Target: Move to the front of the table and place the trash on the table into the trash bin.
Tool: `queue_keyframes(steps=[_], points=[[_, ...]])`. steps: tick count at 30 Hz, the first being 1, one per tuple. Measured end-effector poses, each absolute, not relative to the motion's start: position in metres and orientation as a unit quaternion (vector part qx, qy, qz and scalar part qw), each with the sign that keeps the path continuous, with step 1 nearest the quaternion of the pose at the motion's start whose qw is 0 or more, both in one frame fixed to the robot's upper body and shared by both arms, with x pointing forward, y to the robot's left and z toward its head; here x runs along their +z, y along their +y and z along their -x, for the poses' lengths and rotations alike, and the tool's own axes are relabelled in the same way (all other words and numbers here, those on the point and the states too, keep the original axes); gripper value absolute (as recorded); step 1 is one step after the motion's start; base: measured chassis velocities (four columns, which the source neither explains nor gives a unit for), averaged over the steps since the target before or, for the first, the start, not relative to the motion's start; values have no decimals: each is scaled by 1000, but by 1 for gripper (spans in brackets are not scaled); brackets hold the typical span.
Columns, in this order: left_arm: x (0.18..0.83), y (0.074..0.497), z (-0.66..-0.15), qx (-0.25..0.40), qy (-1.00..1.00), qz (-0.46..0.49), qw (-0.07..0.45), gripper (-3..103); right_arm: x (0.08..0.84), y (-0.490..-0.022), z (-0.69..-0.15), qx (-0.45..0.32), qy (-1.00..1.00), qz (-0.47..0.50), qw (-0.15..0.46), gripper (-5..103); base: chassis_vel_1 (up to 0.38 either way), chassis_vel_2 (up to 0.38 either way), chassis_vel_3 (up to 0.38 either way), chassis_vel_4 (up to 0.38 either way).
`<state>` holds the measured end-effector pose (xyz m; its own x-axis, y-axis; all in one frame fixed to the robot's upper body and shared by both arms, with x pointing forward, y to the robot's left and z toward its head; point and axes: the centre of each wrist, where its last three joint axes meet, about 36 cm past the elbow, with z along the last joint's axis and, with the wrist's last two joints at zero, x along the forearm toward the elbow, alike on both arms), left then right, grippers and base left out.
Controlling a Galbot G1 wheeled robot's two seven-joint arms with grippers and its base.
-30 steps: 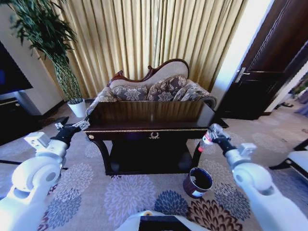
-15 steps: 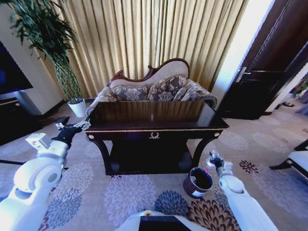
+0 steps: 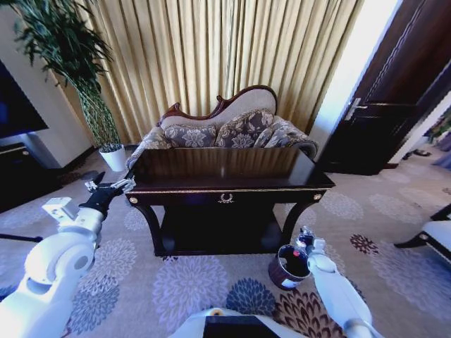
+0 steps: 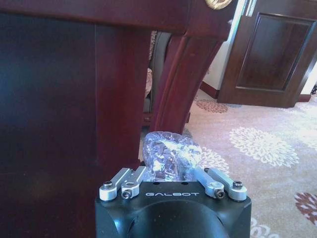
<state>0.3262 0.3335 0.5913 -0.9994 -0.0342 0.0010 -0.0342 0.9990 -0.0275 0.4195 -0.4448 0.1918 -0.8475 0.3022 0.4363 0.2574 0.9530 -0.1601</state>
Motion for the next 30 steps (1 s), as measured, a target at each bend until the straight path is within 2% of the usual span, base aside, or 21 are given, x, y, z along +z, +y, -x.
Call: queue_keyframes(steps=[3,4,5,7,8,11,12,15,18,21,24,30], points=[[591,334,-326,14,-1000,-18,0,100,190,-445,-420,53,-959,146,237,24,0,0,0,0],[591,333,-325,14,-1000,-18,0,100,189,-446,-420,57,-959,146,237,29,0,0,0,0],[591,333,-325,14,-1000,-18,0,100,189,-446,-420,57,-959,146,237,29,0,0,0,0],[589,332,-325,15,-1000,-16,0,100,190,-449,-419,61,-958,148,236,40,0,0,0,0],[589,332,-325,15,-1000,-16,0,100,190,-449,-419,61,-958,148,236,40,0,0,0,0],[588,329,-327,13,-1000,-12,-1,100,191,-455,-416,65,-957,152,237,56,0,0,0,0],[588,329,-327,13,-1000,-12,-1,100,191,-455,-416,65,-957,152,237,56,0,0,0,0],[587,328,-328,13,-1000,-10,-4,100,191,-459,-413,68,-957,154,238,73,0,0,0,0],[587,328,-329,13,-1000,-10,-5,100,193,-460,-412,69,-957,155,236,78,0,0,0,0],[586,328,-330,13,-1000,-11,-6,100,195,-462,-411,70,-957,154,234,94,0,0,0,0],[585,328,-329,14,-1000,-11,-6,100,196,-462,-409,72,-958,153,232,99,0,0,0,0],[585,328,-329,14,-1000,-11,-6,100,197,-462,-406,71,-958,153,233,100,0,0,0,0]])
